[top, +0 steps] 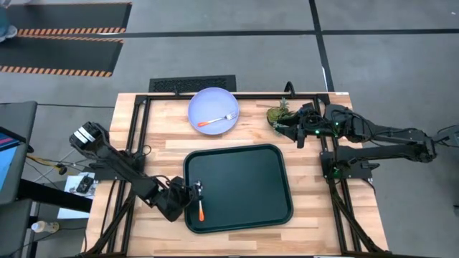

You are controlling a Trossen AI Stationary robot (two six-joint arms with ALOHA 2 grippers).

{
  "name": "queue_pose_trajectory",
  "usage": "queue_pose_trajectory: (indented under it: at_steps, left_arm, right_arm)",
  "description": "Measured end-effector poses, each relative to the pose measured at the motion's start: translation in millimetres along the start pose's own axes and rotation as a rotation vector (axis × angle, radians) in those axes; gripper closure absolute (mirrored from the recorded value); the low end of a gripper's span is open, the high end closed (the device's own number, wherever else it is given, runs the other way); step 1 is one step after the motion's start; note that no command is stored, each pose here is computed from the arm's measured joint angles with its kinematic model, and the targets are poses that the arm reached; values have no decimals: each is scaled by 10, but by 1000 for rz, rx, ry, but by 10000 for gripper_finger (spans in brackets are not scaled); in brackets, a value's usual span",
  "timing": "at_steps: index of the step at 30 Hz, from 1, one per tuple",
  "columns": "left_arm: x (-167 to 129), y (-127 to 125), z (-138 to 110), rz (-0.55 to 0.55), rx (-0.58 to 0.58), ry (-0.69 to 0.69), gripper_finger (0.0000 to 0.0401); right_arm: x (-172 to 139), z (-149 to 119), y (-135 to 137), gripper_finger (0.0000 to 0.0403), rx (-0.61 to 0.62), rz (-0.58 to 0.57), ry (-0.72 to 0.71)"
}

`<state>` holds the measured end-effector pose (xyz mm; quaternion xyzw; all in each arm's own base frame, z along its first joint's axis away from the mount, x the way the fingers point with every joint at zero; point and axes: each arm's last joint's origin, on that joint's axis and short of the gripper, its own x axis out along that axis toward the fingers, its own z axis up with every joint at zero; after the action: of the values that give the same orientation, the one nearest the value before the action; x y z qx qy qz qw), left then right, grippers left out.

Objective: Pick and place plate/cup/fork/spoon on tray
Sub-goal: Put the orange fork on the black tray to the right of the orange spoon

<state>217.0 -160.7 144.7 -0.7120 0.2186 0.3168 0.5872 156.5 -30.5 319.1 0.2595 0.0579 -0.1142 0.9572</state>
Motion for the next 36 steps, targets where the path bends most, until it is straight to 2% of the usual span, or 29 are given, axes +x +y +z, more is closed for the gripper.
queue_pose_trajectory:
  at_steps: [4, 8, 16, 19, 23, 26, 30, 36]
  left_arm:
    - [-231, -142, 46, -39, 4, 48, 221]
    - [-506, -391, 275, -136, 135, 4, 228]
    - [-836, -968, 1265, -249, 440, -216, 277]
    - [-869, -1123, 1653, -288, 516, -250, 284]
    - [-793, -1224, 2100, -298, 597, -227, 275]
    - [-670, -1295, 2358, -237, 690, -189, 255]
    - [-490, -1561, 2604, -174, 851, -152, 218]
    - [-159, -1997, 2896, 113, 1102, -116, 170]
  right_arm:
    - [0, -1, -1, 143, 0, -1, 1]
    - [0, -2, -1, 143, 1, -1, 1]
    - [0, -1, -1, 143, 2, 0, 1]
    - [0, 0, 0, 143, 3, 0, -1]
    - [13, -4, -2, 143, 6, -2, 3]
    - [34, -13, -8, 143, 11, -9, 11]
    - [78, -28, -17, 143, 14, -17, 24]
    - [142, -57, -35, 143, 37, -34, 50]
